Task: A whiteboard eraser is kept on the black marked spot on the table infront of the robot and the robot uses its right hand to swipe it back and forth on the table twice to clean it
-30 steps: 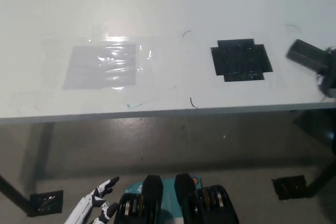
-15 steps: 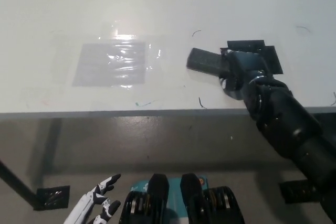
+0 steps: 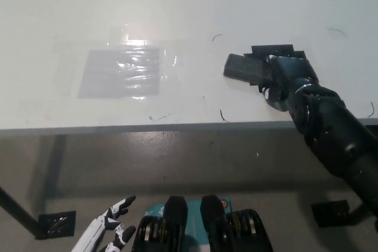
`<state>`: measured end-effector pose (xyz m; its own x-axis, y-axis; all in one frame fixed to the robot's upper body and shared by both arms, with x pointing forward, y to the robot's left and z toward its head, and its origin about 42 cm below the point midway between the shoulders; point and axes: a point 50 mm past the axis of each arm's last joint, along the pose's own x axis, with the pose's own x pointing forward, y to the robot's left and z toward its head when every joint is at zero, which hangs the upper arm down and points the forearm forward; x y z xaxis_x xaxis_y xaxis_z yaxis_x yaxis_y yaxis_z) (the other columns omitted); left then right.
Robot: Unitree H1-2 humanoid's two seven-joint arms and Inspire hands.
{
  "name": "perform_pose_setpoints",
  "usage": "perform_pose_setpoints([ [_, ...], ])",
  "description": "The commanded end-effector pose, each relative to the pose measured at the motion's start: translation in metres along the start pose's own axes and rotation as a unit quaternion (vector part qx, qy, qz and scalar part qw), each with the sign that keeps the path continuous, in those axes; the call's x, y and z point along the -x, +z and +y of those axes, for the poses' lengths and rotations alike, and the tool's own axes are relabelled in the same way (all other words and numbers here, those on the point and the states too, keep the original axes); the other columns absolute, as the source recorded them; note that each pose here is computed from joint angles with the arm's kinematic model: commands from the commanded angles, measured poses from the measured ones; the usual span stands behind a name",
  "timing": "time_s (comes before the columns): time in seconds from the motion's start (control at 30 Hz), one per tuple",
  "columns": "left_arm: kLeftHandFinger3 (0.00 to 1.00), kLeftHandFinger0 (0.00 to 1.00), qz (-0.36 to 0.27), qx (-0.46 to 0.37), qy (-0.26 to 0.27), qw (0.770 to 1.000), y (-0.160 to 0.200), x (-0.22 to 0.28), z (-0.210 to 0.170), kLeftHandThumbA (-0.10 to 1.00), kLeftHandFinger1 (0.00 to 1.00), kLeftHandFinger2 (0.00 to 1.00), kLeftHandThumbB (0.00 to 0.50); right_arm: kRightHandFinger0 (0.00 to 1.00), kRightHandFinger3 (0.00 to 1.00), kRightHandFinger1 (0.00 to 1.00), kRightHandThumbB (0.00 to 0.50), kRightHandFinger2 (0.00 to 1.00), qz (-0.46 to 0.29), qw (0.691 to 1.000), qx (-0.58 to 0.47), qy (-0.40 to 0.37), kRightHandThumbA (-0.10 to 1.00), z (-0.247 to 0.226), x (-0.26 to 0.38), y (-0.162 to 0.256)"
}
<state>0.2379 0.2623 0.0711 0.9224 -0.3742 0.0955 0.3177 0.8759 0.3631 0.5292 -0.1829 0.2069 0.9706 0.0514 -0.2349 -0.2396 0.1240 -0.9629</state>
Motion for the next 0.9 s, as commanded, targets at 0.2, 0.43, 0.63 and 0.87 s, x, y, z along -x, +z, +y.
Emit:
perform_pose_setpoints([
  [0.2, 1.0, 1.0, -0.018, -0.015, 0.005, 1.0, 0.006, -0.001, 0.013, 0.84, 1.0, 1.0, 0.432, 0.5, 0.86, 0.57, 0.187, 0.65, 0.085, 0.996, 0.036, -0.018, 0.38, -0.035, 0.001, -0.064],
  [0.43, 1.0, 1.0, -0.014, -0.005, 0.004, 1.0, 0.007, 0.003, 0.008, 0.81, 1.0, 1.0, 0.422, 1.0, 1.0, 1.0, 0.5, 1.0, 0.032, 0.997, -0.062, -0.012, 0.99, -0.053, 0.008, -0.044],
  [0.63, 1.0, 1.0, -0.018, -0.011, 0.004, 1.0, 0.008, -0.003, 0.011, 0.82, 1.0, 1.0, 0.428, 1.0, 1.0, 1.0, 0.492, 1.0, -0.079, 0.983, -0.149, -0.079, 1.0, -0.124, 0.048, -0.011],
  [0.87, 1.0, 1.0, -0.015, -0.011, -0.001, 1.0, 0.007, -0.003, 0.013, 0.83, 1.0, 1.0, 0.434, 1.0, 1.0, 1.0, 0.5, 1.0, -0.202, 0.943, -0.234, -0.119, 1.0, -0.182, 0.105, -0.001],
])
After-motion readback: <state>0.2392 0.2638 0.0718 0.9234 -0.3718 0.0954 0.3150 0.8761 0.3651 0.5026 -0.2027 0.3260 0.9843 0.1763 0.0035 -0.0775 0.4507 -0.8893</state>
